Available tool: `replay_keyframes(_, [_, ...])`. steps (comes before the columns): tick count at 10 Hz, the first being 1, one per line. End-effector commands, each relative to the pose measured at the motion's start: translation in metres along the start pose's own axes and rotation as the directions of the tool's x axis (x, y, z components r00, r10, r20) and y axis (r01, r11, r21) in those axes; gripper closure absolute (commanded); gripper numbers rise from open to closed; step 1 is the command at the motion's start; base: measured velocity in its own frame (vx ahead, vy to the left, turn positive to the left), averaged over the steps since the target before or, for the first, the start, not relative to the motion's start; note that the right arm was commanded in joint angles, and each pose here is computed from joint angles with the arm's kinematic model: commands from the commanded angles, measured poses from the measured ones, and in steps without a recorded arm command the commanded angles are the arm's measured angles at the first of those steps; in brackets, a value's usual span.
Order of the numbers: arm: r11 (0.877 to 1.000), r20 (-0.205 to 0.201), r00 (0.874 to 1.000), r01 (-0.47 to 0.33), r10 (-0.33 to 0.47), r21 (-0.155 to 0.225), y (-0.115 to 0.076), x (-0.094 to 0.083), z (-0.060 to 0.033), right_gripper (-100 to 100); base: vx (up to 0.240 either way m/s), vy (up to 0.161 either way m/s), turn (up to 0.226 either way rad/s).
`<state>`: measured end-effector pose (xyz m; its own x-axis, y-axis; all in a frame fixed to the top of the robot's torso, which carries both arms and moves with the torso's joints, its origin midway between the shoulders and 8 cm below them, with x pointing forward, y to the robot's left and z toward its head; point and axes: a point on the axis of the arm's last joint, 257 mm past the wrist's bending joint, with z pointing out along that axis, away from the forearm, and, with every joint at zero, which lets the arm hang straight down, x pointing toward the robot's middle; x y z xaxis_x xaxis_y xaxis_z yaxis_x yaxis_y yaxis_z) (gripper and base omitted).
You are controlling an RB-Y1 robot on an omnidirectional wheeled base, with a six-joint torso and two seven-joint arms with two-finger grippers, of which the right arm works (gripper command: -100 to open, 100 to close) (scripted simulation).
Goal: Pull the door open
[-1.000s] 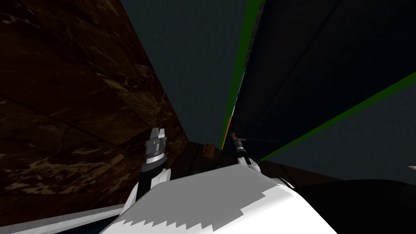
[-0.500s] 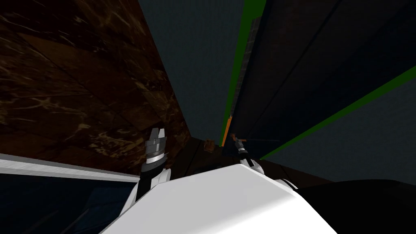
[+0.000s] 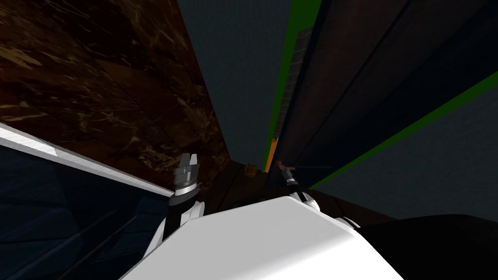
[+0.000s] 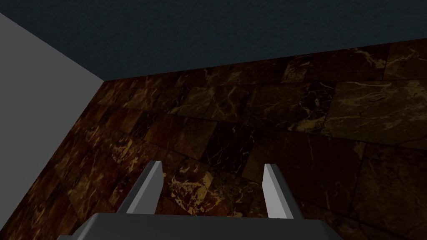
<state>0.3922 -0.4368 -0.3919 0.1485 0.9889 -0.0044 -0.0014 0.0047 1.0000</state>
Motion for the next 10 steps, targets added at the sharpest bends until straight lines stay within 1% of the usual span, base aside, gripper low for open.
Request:
replay_keyframes(1, [1.0,-0.027,1.0,-0.001,0.001,0.002,-0.001,0.002,-0.0067,100,-0.251,-0.066,0.122])
replay_keyframes(2, [1.0,-0.047,0.999,-0.002,0.002,0.001,-0.001,0.003,-0.0109,100,-0.269,-0.038,0.13])
replay_keyframes(4, [1.0,-0.071,0.997,-0.003,0.003,0.002,-0.001,0.004,-0.0162,100,-0.222,-0.041,0.07])
replay_keyframes(5, [1.0,-0.063,0.998,-0.002,0.003,0.007,-0.003,0.004,-0.0152,100,-0.095,-0.024,0.02])
replay_keyframes(6, [1.0,-0.083,0.997,-0.003,0.004,0.01,-0.005,0.004,-0.0257,100,-0.126,-0.027,0.163])
replay_keyframes(7, [1.0,-0.093,0.996,-0.002,0.003,0.008,-0.004,0.003,-0.0303,100,-0.24,-0.078,0.188])
replay_keyframes(8, [1.0,-0.098,0.995,-0.002,0.002,0.007,-0.004,0.002,-0.0328,100,-0.213,-0.055,0.094])
replay_keyframes(10, [1.0,-0.122,0.993,-0.001,0.002,0.004,-0.003,0.0,-0.0438,100,-0.176,-0.044,0.118])
